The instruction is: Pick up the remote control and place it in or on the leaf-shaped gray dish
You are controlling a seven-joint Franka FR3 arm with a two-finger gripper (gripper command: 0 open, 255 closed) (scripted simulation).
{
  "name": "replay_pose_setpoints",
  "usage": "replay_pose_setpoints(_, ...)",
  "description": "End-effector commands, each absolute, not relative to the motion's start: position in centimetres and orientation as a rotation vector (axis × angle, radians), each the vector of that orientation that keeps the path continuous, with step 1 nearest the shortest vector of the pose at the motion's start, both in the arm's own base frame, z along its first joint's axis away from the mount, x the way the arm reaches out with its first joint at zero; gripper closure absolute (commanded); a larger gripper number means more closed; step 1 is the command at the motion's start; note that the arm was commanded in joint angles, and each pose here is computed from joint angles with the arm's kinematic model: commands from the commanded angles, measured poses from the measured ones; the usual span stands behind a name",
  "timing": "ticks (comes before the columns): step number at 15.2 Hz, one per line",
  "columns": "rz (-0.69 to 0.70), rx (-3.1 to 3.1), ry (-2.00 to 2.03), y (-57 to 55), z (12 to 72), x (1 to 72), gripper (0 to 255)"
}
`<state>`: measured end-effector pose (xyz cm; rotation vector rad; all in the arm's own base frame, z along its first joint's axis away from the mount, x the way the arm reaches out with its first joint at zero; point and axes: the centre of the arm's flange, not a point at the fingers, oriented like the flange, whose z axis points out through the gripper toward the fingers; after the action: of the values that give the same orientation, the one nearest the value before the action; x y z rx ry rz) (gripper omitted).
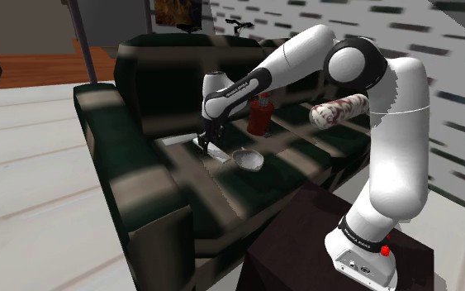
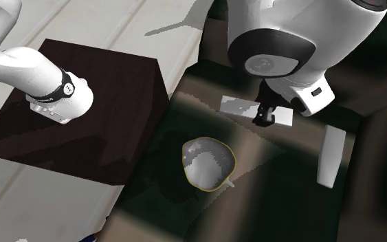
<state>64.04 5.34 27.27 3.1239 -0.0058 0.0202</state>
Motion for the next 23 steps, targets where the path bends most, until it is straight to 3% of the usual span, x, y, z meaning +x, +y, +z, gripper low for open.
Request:
replay_pose_setpoints(1,0.020,3.124,-0.006,5.4,27.9,64.0,255)
replay_pose_setpoints(16,0.020,3.124,-0.006,-11.9,28.5,53.8,255)
replay_pose_setpoints(23,0.020,3.124,-0.006,-11.9,24.8,53.8,255)
